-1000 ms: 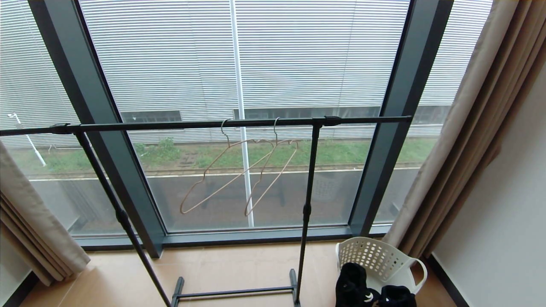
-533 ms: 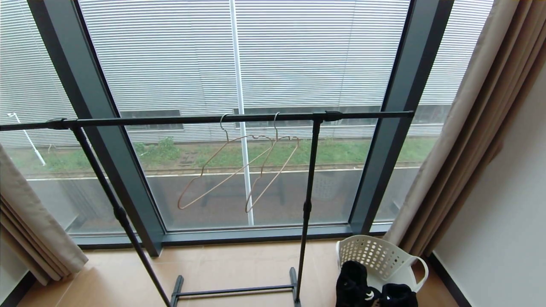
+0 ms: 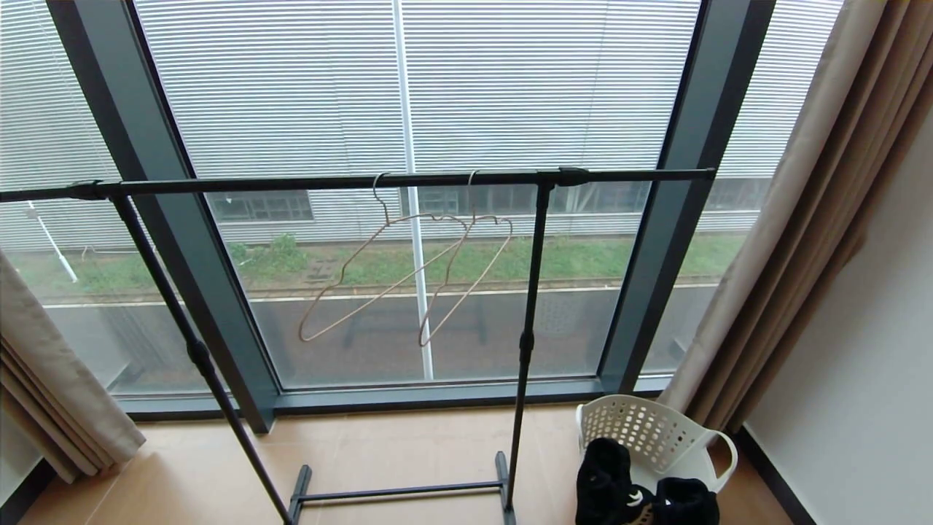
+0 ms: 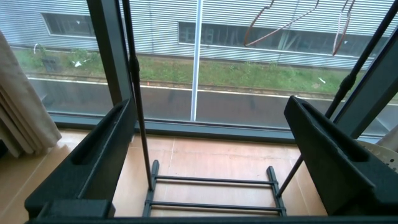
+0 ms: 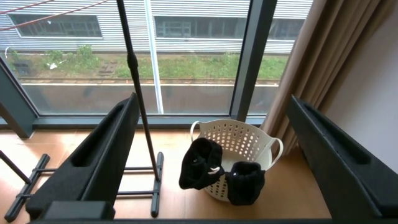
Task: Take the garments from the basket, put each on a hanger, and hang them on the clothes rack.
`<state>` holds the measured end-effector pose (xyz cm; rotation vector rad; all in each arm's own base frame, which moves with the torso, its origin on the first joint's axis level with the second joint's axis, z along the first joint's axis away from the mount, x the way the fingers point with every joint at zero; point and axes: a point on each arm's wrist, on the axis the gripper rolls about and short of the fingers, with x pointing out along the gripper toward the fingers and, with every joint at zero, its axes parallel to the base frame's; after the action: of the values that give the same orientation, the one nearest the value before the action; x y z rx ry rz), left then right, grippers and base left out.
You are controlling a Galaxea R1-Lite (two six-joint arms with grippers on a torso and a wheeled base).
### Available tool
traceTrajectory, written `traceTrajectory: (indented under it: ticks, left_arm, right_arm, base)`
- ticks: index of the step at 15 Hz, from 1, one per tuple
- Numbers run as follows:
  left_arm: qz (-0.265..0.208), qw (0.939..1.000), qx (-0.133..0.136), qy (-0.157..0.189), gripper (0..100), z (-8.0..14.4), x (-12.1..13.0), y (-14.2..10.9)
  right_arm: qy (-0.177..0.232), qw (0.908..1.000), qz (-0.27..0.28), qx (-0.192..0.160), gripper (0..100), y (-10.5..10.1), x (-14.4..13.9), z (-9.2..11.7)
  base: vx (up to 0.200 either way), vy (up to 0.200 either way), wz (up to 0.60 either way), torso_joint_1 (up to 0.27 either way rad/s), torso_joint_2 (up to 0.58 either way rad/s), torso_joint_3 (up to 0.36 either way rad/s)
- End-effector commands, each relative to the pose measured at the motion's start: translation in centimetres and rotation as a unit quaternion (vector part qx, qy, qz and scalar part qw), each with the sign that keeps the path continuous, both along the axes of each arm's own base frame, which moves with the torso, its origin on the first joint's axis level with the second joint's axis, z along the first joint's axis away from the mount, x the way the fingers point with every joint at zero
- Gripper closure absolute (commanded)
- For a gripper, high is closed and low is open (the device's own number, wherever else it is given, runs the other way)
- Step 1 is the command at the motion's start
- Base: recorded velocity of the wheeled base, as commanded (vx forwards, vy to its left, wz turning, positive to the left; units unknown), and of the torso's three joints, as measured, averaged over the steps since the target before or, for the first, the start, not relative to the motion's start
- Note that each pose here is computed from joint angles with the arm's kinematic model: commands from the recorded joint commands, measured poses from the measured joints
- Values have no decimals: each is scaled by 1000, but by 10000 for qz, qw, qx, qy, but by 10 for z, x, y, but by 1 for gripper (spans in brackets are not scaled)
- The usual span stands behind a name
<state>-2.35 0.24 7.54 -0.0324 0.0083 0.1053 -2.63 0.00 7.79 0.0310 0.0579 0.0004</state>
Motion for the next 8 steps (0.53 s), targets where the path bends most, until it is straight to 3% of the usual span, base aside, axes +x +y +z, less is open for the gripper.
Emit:
traceTrajectory:
  ticks: [1,8]
  left_arm:
    - [4,10000,-4,3,0,0,0,0]
    - [-4,10000,-11,2,0,0,0,0]
  right_arm:
    - [2,10000,1,6,0,0,0,0]
    - [2,10000,-7,5,0,0,0,0]
  base:
    - [0,0,0,-149,354,188]
    - [0,0,0,-165,377,205]
